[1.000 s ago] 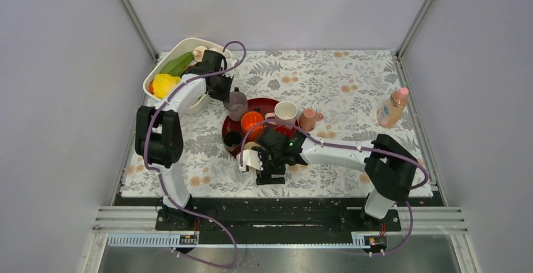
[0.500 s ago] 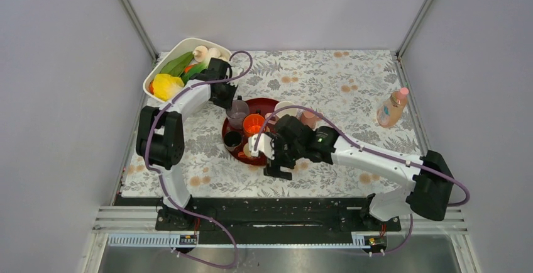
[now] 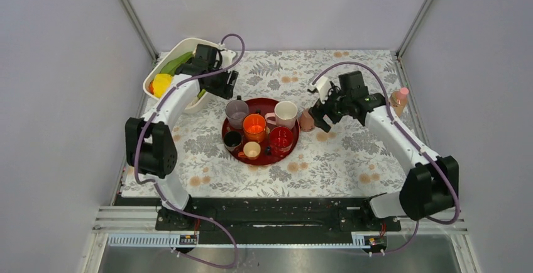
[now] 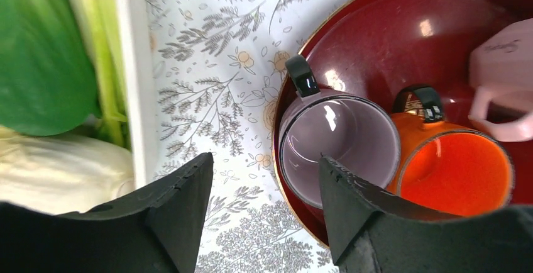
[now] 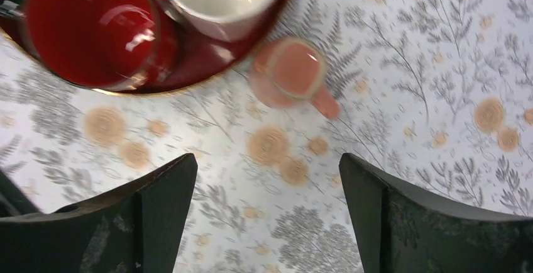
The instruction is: Turn the mug right side up
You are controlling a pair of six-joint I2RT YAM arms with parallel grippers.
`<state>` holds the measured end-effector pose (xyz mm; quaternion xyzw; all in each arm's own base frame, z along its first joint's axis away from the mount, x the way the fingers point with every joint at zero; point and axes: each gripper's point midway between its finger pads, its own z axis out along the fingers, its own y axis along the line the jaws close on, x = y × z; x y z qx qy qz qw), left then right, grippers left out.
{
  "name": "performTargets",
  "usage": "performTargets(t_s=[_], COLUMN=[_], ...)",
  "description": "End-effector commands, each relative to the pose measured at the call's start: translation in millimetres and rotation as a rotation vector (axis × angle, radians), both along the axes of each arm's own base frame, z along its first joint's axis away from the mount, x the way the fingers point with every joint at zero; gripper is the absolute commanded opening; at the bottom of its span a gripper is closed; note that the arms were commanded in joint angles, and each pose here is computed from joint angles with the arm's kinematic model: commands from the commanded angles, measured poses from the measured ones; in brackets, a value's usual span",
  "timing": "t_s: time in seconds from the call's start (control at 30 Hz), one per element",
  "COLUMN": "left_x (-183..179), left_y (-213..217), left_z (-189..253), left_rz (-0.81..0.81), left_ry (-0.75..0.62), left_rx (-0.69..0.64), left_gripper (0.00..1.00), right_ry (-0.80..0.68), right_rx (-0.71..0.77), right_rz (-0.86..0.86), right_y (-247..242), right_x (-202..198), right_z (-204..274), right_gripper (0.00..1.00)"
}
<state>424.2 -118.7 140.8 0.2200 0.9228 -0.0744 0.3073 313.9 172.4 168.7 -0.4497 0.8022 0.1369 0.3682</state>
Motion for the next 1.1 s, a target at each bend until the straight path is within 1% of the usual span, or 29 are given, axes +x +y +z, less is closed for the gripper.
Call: performTargets(t_s=[0.0, 0.13, 0.2, 0.33, 0.47, 0.63, 0.87, 0.9, 0.93, 0.97, 1.0, 1.07], left_x=[-1.2, -11.6, -15.5, -19.5, -19.4, -15.0, -13.1, -13.0, -13.2, -13.2, -13.6, -14.4], left_y=[-2.9, -3.0, -2.2, 2.7, 8.2, 10.3, 13.1, 13.8, 14.2, 14.6, 14.8, 15.3], left_z=[81.5, 98.4, 102.8, 110.8, 118.4, 129.7, 132.8, 133.0, 133.3, 132.8, 133.2, 134.3], left_rz=[-0.053, -0.07, -0.072, -0.061, -0.048, -0.04, -0.042, -0.041, -0.042, -0.041, -0.042, -0.042], left_ry=[-0.155, -0.178, -0.189, -0.209, -0.233, -0.256, -0.27, -0.272, -0.274, -0.273, -0.274, -0.278], left_rx=[-0.071, -0.086, -0.086, -0.071, -0.047, -0.037, -0.018, -0.015, -0.012, -0.009, -0.009, -0.007], left_gripper=[0.67, 0.67, 0.68, 0.68, 0.68, 0.68, 0.68, 0.68, 0.68, 0.68, 0.68, 0.68], right_ry=[-0.028, 0.027, 0.073, 0.084, 0.105, 0.127, 0.138, 0.146, 0.153, 0.155, 0.16, 0.164], right_rx=[-0.069, -0.161, -0.162, -0.141, -0.152, -0.208, -0.286, -0.292, -0.286, -0.268, -0.254, -0.255], right_rz=[0.163, 0.251, 0.295, 0.355, 0.364, 0.386, 0.455, 0.465, 0.469, 0.468, 0.468, 0.464], right_y=[-29.2, -43.4, -43.5, -36.5, -34.8, -36.2, -23.4, -21.2, -18.5, -14.8, -12.4, -12.0], right_x=[28.4, 56.0, 61.6, 73.1, 80.1, 85.0, 83.6, 83.0, 82.6, 83.5, 83.2, 82.9], right_z=[-17.3, -48.0, -63.3, -80.3, -87.9, -98.4, -110.8, -112.4, -113.2, -113.1, -113.8, -114.6], right_gripper=[0.92, 0.91, 0.89, 0.86, 0.83, 0.77, 0.75, 0.74, 0.67, 0.55, 0.41, 0.24])
